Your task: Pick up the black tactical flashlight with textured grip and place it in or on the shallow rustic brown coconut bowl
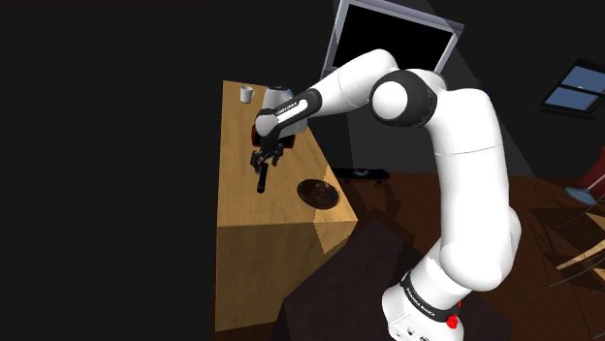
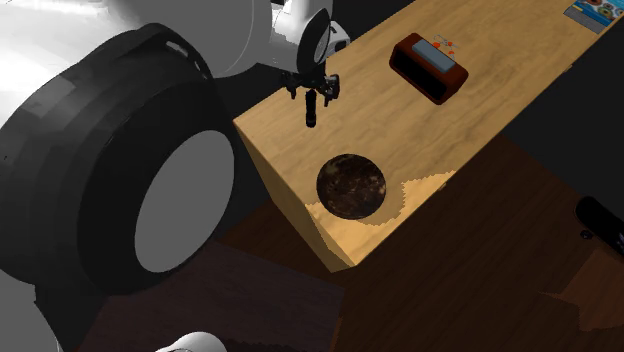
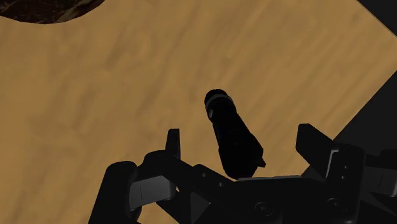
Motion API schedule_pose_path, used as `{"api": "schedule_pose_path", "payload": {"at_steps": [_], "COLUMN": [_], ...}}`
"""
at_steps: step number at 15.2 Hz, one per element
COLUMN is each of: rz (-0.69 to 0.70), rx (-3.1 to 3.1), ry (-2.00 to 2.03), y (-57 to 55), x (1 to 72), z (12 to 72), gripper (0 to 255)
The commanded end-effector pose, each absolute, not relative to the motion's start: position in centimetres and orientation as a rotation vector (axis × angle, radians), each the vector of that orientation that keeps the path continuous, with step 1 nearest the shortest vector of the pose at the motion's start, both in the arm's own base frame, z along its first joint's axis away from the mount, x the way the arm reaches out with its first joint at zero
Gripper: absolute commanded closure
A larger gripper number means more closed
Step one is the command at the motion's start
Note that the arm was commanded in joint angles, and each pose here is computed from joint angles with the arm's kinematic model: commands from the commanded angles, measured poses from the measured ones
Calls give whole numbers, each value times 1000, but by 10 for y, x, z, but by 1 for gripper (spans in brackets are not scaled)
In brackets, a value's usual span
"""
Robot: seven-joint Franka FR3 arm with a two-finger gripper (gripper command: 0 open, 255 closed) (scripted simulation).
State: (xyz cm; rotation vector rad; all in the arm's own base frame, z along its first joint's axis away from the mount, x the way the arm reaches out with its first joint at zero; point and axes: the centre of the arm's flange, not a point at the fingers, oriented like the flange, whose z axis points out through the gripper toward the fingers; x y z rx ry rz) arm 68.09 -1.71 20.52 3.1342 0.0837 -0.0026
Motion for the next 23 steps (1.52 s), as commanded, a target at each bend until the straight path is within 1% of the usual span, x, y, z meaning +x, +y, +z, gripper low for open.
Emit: {"api": "schedule_pose_path", "payload": {"at_steps": [1,9,10,19,23], "rz": [-2,-2,-2,-2,-2], "rx": [3134,3134,3134,3134,3134], "ry": [84,84,84,84,84], "y": [-17,-17,-17,-17,-17], "x": [681,681,681,681,681], "z": [195,192,192,192,213], "gripper": [0,0,255,255,255]}}
